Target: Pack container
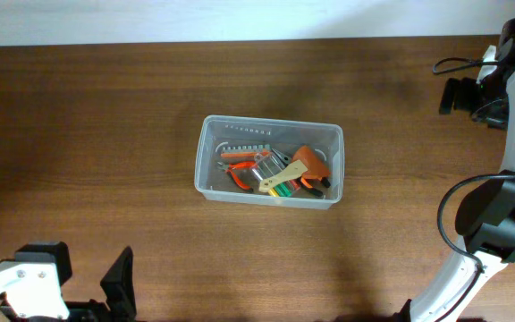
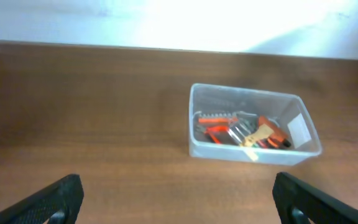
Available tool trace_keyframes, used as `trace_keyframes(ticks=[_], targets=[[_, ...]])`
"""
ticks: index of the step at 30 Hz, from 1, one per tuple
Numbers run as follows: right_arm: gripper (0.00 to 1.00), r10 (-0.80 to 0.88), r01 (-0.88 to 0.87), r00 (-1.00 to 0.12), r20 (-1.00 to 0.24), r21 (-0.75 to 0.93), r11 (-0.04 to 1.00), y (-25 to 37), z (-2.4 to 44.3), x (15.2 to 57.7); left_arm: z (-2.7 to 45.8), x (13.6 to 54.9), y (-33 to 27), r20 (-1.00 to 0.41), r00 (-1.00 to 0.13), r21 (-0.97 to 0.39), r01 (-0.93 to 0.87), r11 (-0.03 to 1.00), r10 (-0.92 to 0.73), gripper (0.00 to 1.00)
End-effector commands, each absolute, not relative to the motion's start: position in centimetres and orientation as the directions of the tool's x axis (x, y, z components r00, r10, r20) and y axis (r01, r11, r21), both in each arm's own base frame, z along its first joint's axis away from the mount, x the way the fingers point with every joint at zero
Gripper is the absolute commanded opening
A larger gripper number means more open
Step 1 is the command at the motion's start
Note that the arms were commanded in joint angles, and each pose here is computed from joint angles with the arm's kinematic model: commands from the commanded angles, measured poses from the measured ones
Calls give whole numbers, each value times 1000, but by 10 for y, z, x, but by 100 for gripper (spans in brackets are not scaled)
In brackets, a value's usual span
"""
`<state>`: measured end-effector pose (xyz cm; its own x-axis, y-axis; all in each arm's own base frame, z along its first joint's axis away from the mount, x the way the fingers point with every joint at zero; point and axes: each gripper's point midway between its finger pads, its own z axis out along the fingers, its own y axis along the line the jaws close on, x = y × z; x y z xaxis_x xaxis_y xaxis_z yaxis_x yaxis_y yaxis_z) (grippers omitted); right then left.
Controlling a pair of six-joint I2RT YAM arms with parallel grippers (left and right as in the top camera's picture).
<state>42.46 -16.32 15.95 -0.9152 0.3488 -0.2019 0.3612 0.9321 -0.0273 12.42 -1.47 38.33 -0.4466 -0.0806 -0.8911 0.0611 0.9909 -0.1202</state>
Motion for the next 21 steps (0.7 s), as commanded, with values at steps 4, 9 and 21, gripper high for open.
trace_keyframes(ticks=[4,9,21], targets=[[98,355,368,-914,-198,-31,929,-163,158,424,391,124,-30,-960,-216,132,216,968,179,99],[99,355,368,-914,-198,-31,929,-163,158,424,360,125,-35,-940,-102,293,244,924,326,99],[99,355,368,-914,-198,-31,929,-163,158,424,313,176,-24,-940,7,340,147,929,342,99]])
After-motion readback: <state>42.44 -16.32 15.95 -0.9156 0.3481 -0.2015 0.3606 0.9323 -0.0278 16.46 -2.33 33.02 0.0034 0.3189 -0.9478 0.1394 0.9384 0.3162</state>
